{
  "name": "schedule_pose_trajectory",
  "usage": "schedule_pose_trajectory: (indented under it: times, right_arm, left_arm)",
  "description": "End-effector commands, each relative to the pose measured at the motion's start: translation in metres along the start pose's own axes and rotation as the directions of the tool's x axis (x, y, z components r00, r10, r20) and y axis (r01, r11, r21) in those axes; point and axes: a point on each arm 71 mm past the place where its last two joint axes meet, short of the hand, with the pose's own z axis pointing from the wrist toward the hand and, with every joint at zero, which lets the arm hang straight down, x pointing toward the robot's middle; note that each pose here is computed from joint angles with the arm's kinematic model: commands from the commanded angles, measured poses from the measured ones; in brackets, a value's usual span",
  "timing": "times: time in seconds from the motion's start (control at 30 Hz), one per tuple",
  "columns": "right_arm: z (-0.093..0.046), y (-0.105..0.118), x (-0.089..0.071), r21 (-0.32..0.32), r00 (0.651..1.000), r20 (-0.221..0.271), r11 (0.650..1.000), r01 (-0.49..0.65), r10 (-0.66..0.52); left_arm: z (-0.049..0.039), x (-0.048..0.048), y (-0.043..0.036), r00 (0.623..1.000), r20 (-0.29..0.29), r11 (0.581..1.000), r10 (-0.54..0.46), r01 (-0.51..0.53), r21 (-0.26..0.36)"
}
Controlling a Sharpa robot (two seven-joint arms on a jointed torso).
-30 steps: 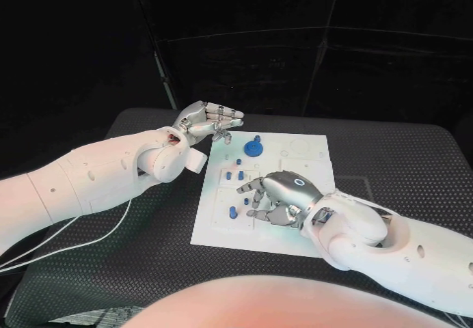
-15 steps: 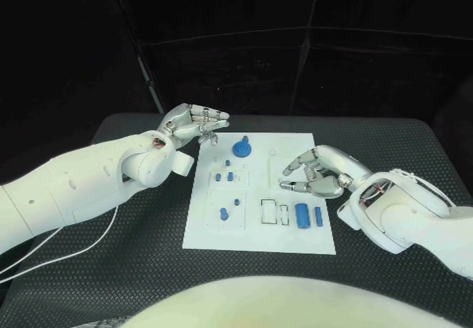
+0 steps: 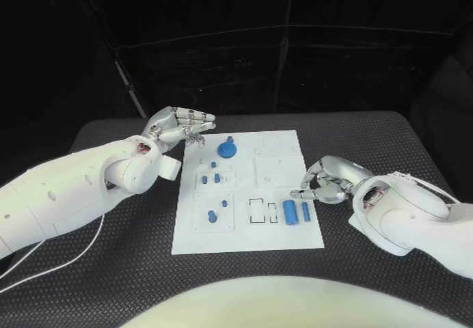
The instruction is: Assemble the parts on the task board
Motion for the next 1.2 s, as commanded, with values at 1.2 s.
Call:
schedule_pose_trajectory:
  times: [1.2]
  right_arm:
    - [0.008, 0.008, 0.052, 0.048, 0.981, -0.111, 0.985, 0.164, -0.158]
  left_arm:
    - [-0.0009, 0.0000, -0.0013, 1.000, -0.009, 1.000, -0.006, 0.006, 0.001]
